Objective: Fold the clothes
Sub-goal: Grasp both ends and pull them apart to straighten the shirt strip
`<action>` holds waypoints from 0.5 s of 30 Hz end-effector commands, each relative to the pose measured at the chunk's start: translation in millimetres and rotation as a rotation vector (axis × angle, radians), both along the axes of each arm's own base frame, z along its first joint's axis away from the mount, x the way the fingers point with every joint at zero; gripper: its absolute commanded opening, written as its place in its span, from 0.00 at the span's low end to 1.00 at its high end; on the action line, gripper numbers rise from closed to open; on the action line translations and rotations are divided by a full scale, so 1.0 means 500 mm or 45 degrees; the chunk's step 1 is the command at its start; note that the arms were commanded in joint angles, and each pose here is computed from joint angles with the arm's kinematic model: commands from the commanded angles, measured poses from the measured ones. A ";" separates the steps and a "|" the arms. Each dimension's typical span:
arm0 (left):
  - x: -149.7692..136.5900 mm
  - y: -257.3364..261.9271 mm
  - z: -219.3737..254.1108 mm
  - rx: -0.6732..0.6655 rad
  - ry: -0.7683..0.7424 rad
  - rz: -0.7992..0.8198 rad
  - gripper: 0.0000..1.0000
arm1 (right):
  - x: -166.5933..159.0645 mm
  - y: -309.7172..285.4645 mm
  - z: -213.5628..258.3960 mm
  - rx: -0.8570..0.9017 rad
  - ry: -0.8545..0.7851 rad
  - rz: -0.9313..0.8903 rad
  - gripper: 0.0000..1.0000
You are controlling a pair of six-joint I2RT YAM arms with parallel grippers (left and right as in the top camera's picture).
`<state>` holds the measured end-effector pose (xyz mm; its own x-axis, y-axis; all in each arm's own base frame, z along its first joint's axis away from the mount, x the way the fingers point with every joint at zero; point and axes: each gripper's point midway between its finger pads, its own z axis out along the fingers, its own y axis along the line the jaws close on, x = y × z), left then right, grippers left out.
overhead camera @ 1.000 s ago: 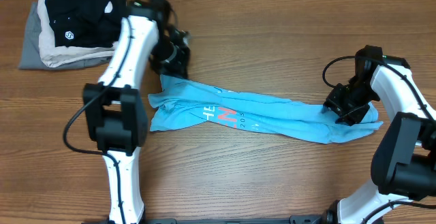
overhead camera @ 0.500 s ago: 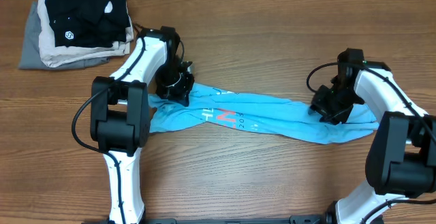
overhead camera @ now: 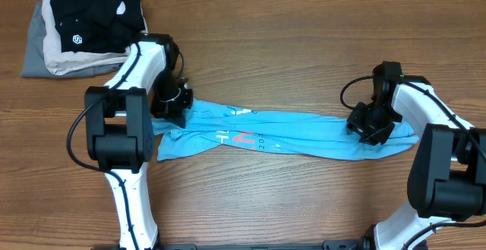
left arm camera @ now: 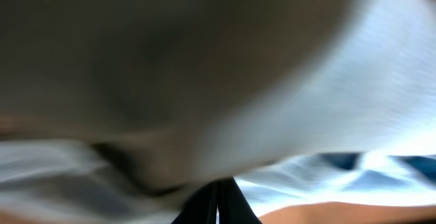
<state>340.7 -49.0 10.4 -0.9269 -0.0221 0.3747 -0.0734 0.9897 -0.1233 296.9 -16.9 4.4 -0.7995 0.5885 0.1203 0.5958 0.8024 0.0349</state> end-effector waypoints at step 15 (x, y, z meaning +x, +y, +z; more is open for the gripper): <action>0.057 -0.154 0.172 -0.325 -0.391 -0.150 0.06 | 0.043 -0.079 0.166 -0.172 0.026 -0.033 0.84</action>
